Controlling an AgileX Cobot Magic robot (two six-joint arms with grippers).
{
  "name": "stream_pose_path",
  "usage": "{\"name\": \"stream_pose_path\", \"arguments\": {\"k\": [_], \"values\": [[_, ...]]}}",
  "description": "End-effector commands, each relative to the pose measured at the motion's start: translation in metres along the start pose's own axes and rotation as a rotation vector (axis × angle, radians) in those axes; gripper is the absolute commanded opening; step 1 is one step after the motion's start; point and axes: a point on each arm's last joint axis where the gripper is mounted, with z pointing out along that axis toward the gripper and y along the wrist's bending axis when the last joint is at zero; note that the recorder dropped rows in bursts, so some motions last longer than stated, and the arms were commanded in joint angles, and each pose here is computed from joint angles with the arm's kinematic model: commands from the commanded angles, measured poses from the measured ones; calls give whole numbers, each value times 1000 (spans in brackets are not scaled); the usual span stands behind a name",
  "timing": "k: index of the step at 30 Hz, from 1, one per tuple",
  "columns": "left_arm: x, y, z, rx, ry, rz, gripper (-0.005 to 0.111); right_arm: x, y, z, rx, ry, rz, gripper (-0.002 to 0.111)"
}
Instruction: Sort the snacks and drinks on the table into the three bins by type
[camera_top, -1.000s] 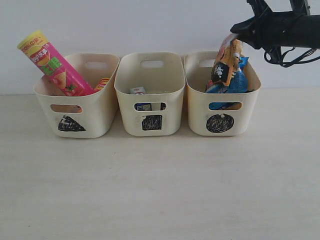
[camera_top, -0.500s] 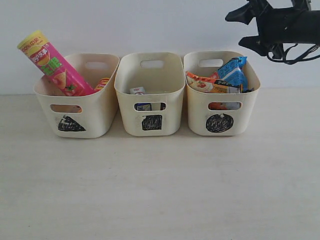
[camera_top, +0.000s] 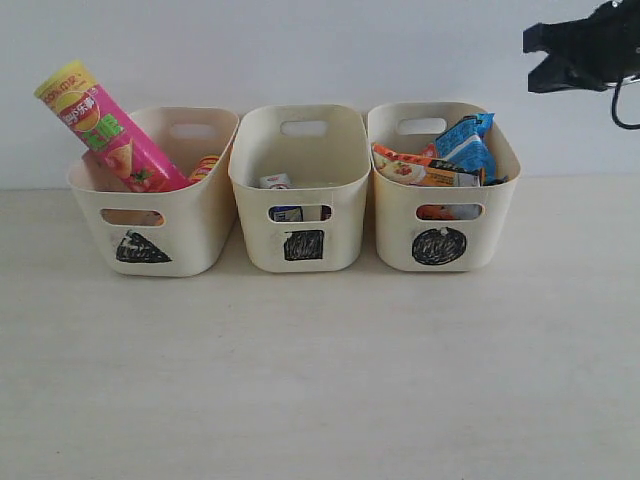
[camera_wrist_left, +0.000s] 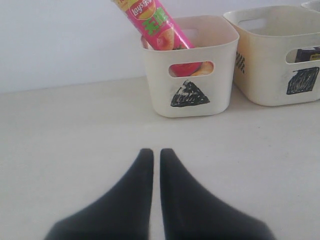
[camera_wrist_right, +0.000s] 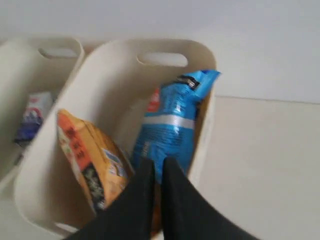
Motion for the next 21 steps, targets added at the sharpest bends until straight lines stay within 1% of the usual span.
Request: {"name": "stream_pose_path", "arguments": {"k": [1,3,6,11,14,16,21], "values": [[1,0,0,-1,-2,7,4,6,-14,-15,184,122,-52,1],[1,0,0,-1,-2,7,4,11,-20,-16,244,178,-42,1],[1,0,0,-2,-4,7,4,15,-21,-17,263,218,-23,1],[1,0,0,-2,-4,7,4,10,-15,-31,271,177,-17,1],[1,0,0,-2,-4,7,4,3,-9,-49,309,74,-5,1],[1,0,0,-2,-4,7,4,-2,-5,-61,338,-26,20,1],[1,0,0,-1,-2,7,4,-3,5,-95,373,-319,141,1]]}}
